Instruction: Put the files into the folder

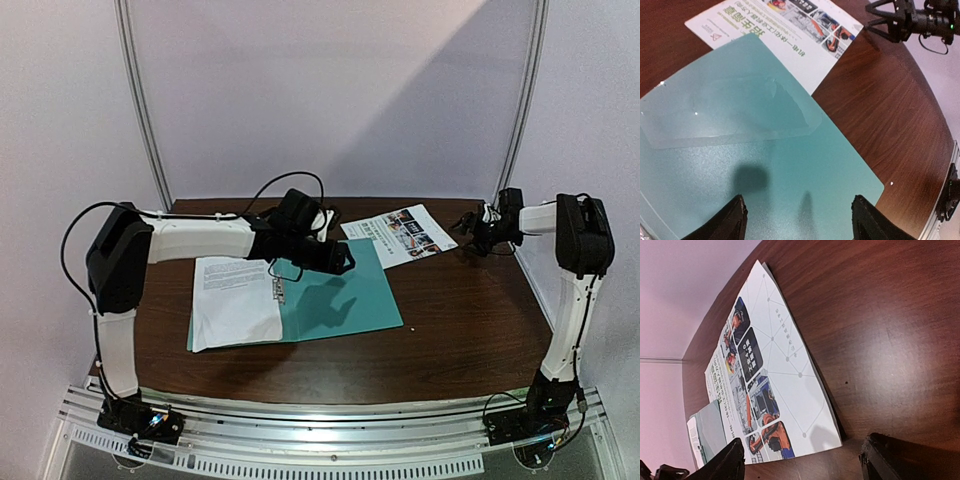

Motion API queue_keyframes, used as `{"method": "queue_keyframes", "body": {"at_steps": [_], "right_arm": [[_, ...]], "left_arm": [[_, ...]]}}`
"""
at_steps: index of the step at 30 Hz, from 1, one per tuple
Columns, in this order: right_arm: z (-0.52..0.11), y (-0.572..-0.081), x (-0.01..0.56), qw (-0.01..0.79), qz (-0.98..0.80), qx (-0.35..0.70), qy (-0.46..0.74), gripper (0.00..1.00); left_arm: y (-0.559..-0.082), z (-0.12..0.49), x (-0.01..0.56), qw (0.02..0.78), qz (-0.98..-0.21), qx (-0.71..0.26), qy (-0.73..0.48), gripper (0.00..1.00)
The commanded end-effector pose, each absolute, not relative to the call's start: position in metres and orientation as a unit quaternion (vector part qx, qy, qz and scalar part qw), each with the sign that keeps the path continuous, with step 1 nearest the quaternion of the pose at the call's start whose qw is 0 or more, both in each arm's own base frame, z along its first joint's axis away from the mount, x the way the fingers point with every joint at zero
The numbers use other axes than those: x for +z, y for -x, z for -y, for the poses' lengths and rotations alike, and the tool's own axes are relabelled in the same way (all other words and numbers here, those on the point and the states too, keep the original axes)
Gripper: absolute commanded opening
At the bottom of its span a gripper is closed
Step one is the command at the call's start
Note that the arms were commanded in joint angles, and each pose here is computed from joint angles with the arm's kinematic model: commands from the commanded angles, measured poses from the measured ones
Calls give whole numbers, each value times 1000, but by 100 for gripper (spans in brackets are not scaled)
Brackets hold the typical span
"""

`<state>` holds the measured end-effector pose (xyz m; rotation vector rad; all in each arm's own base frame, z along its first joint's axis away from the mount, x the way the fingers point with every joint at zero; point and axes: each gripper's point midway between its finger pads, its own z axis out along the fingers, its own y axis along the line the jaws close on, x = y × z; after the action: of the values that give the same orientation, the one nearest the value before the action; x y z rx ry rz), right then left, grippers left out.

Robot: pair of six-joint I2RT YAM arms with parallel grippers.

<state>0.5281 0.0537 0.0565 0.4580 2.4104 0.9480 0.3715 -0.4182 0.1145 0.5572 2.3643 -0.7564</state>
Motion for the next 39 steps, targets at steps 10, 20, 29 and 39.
{"method": "queue_keyframes", "body": {"at_steps": [10, 20, 29, 39], "right_arm": [[-62, -527, 31, 222, -882, 381, -170, 73], [-68, -529, 34, 220, -873, 403, -165, 64], [-71, -532, 40, 226, -864, 420, -161, 49], [-75, -530, 70, 254, -819, 493, -144, 31]], "left_arm": [[-344, 419, 111, 284, -891, -278, -220, 71], [-339, 419, 110, 281, -892, -275, -223, 71], [-338, 419, 109, 280, -892, -273, -225, 70], [-338, 420, 108, 279, -893, -272, -227, 70]]}}
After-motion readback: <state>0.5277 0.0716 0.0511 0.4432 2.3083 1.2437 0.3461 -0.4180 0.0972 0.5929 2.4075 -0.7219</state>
